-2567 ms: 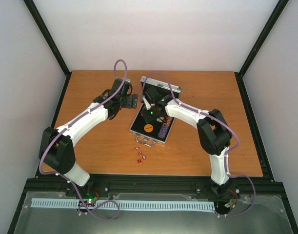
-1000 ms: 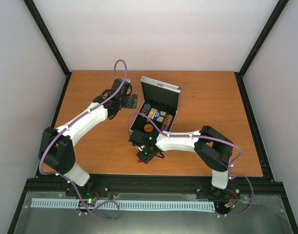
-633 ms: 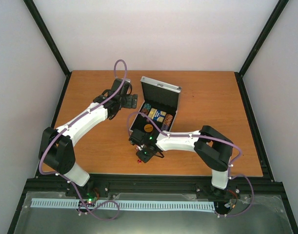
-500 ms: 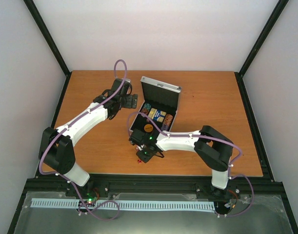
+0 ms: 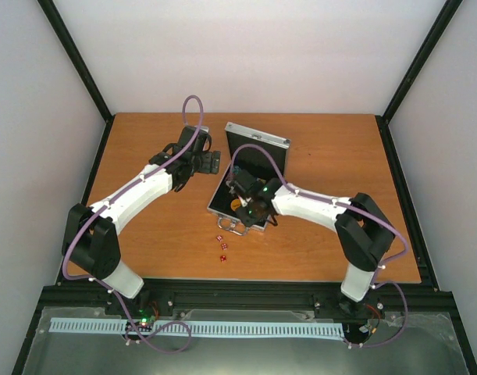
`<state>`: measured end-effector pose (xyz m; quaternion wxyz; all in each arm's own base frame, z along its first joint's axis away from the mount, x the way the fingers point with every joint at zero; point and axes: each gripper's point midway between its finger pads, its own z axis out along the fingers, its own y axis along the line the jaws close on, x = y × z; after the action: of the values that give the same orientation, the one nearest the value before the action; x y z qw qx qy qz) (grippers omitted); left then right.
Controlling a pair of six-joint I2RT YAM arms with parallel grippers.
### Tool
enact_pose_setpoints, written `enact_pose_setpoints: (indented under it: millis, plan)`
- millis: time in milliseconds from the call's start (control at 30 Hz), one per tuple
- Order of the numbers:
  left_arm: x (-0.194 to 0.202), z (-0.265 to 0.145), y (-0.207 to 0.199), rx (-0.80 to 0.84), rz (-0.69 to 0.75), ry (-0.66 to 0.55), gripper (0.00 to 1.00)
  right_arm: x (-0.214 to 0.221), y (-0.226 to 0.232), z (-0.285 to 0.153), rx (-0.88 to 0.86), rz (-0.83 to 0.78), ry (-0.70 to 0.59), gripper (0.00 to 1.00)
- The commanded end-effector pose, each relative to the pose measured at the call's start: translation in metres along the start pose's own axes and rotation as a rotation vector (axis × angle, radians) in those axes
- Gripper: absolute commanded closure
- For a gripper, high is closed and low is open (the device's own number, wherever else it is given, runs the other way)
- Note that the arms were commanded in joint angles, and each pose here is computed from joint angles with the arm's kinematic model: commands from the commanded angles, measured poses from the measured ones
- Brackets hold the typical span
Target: Pack up texas hold em set
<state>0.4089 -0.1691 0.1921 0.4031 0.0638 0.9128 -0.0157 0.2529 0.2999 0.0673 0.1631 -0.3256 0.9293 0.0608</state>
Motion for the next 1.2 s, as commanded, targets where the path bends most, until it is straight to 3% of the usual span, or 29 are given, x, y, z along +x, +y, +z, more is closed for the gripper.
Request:
enact_pose_setpoints:
  millis: [0, 300, 967, 1167]
  plan:
    - [-0.013, -0.01, -0.001, 0.01, -0.001, -0.044, 0.0, -0.032, -0.031, 0.009, 0.023, 0.042, -0.06, 0.89]
    - [-0.011, -0.009, 0.0, 0.002, 0.003, -0.04, 0.0, -0.079, -0.05, 0.034, -0.023, 0.06, -0.114, 0.9]
    - [-0.008, -0.007, 0.0, -0.003, 0.01, -0.034, 0.0, -0.103, -0.068, 0.066, 0.052, 0.048, -0.134, 0.9]
    - [-0.007, -0.006, 0.0, -0.001, 0.011, -0.032, 0.0, -0.099, -0.073, 0.078, 0.078, 0.048, -0.106, 0.85]
